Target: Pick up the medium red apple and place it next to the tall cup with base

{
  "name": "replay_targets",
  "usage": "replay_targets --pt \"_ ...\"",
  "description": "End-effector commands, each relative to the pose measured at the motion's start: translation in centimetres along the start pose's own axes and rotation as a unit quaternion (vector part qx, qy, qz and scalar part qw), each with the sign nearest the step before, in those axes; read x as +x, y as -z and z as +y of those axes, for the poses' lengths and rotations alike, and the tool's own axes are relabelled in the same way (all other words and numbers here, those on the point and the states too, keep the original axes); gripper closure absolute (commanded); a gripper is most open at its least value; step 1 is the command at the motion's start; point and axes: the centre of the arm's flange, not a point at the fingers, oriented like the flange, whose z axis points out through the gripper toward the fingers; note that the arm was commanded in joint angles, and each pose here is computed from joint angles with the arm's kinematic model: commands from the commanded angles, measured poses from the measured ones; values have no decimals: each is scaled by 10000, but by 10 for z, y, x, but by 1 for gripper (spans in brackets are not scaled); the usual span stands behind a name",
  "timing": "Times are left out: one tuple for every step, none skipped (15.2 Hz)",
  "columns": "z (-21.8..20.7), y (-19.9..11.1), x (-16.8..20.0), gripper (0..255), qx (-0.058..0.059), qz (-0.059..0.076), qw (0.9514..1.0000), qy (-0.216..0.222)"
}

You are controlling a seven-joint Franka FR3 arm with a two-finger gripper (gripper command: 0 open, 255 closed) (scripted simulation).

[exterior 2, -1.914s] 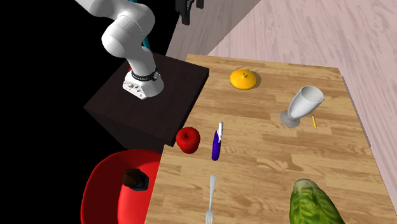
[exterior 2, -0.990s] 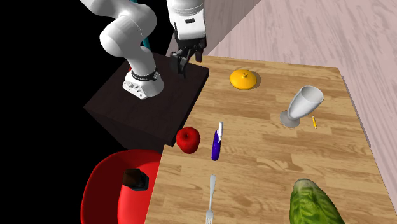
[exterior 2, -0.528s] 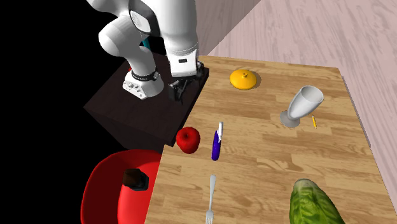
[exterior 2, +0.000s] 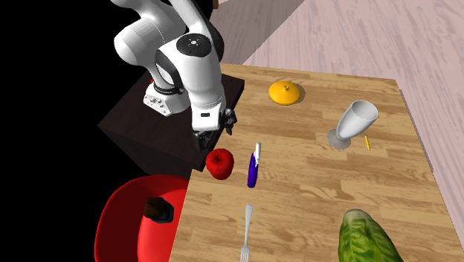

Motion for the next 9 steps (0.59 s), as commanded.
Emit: replay_targets --pt "14 -20 2 0 -15 105 9998 -140" --pt "15 -23 2 0 -16 112 9998 -154" --pt "15 -28 2 0 -16 112 9998 -154" --pt "15 -33 2 0 -16 112 9998 -154" --pt "15 -39 2 0 -16 112 9998 -154" --pt "15 -44 2 0 -16 112 9998 -154" --pt "15 -49 2 0 -16 112 9998 -154" --pt "15 -54 3 0 -16 112 9998 -154" --pt "15 -63 3 0 -16 112 9998 -154"
